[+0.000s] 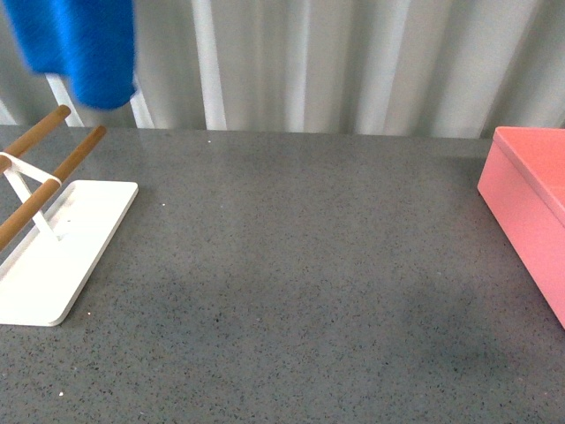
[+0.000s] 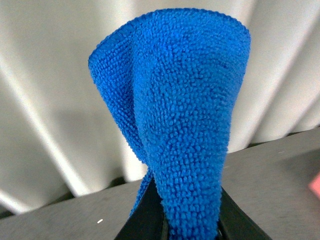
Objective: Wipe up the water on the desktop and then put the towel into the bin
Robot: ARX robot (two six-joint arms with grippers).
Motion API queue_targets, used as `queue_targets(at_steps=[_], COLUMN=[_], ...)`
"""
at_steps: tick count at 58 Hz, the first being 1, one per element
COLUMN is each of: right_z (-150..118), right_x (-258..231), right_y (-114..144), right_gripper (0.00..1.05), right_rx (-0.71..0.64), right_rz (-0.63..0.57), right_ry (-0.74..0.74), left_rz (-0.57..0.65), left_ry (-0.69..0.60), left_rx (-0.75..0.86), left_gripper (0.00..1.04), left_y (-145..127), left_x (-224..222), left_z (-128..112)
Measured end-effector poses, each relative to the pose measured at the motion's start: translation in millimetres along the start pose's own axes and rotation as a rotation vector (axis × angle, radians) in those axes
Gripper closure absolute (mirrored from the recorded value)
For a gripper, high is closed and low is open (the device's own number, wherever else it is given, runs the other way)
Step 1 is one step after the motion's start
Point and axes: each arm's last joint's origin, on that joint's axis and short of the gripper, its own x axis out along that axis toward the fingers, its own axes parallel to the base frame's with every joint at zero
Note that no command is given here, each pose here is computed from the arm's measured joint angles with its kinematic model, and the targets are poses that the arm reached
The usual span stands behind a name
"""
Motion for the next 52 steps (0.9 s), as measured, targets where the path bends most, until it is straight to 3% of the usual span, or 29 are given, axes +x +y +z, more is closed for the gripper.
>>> queue_targets(at_steps=[4, 8, 23, 37, 52], right_z=[0.0, 0.0, 0.0, 0.0, -1.0], right_x=[0.0, 0.0, 0.0, 0.0, 0.2], right_y=[0.0, 0.0, 0.0, 0.0, 0.3], right_gripper=[0.07, 0.07, 0.07, 0.07, 0.07], right_rx=[0.0, 0.0, 0.0, 0.0, -0.017], right_rz=[0.0, 0.0, 0.0, 0.0, 0.037], right_ry=[0.0, 0.0, 0.0, 0.0, 0.044], left_rz=[-0.157, -0.279, -0.494, -0.608, -0.632], left_ry=[-0.089, -0.105, 0.038, 0.055, 0.059], left_rx=[-0.053, -0.106, -0.312, -0.447, -0.515], left_gripper=[0.97, 0.97, 0.97, 0.97, 0.97], left_y=[-35.6, -66.5, -148.2, -181.9, -190.2], left_x=[-16.5, -20.4, 4.6, 21.6, 31.6], left_z=[12.7, 1.4, -111.7, -150.5, -166.9])
